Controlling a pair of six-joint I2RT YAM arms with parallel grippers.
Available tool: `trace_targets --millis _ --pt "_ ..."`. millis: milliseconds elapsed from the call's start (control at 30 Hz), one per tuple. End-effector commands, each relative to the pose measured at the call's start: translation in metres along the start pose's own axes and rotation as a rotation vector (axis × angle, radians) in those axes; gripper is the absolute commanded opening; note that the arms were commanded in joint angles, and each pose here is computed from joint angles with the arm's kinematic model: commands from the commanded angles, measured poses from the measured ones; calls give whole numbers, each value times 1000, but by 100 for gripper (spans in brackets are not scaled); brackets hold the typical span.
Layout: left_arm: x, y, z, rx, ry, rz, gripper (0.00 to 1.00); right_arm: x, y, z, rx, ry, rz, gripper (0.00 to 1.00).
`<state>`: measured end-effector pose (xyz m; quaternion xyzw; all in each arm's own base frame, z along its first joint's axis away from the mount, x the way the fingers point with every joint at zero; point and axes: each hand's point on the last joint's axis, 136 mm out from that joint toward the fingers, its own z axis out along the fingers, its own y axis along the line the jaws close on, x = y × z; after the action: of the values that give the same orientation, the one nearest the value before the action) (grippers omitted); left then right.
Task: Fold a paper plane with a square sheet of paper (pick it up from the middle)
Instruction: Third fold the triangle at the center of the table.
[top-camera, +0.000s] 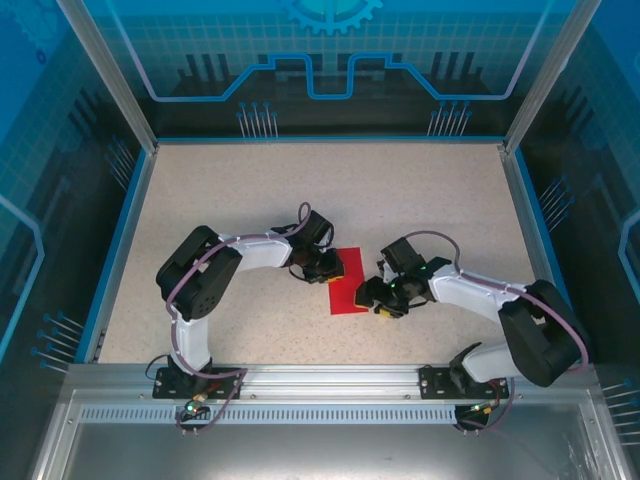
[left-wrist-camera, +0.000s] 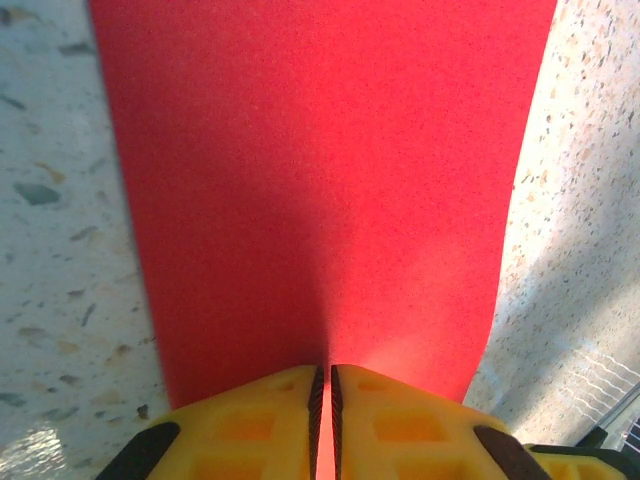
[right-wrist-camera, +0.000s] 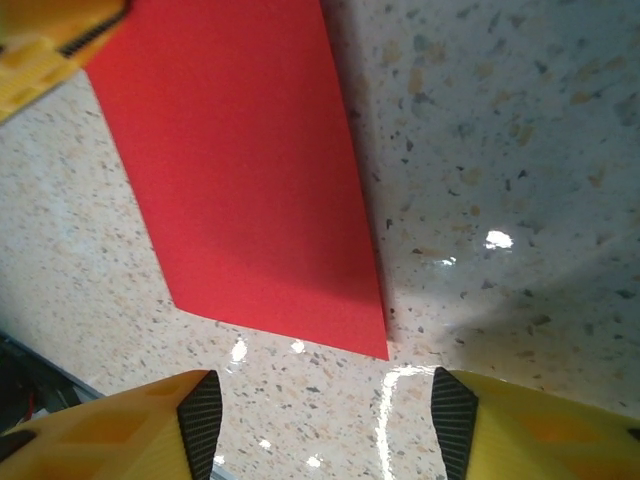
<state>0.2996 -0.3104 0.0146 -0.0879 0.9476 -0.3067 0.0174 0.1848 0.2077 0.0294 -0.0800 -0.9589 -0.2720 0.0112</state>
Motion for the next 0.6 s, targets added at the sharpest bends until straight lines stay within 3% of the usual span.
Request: trace_targets --millis 0,267,567 --pt "7 28 8 -99 15 -28 14 0 4 5 3 6 -17 57" --pt "8 30 9 -105 19 -32 14 -1 9 10 -13 9 -32 46" --pt "8 31 9 -110 20 -37 14 -6 8 14 -2 0 -30 44"
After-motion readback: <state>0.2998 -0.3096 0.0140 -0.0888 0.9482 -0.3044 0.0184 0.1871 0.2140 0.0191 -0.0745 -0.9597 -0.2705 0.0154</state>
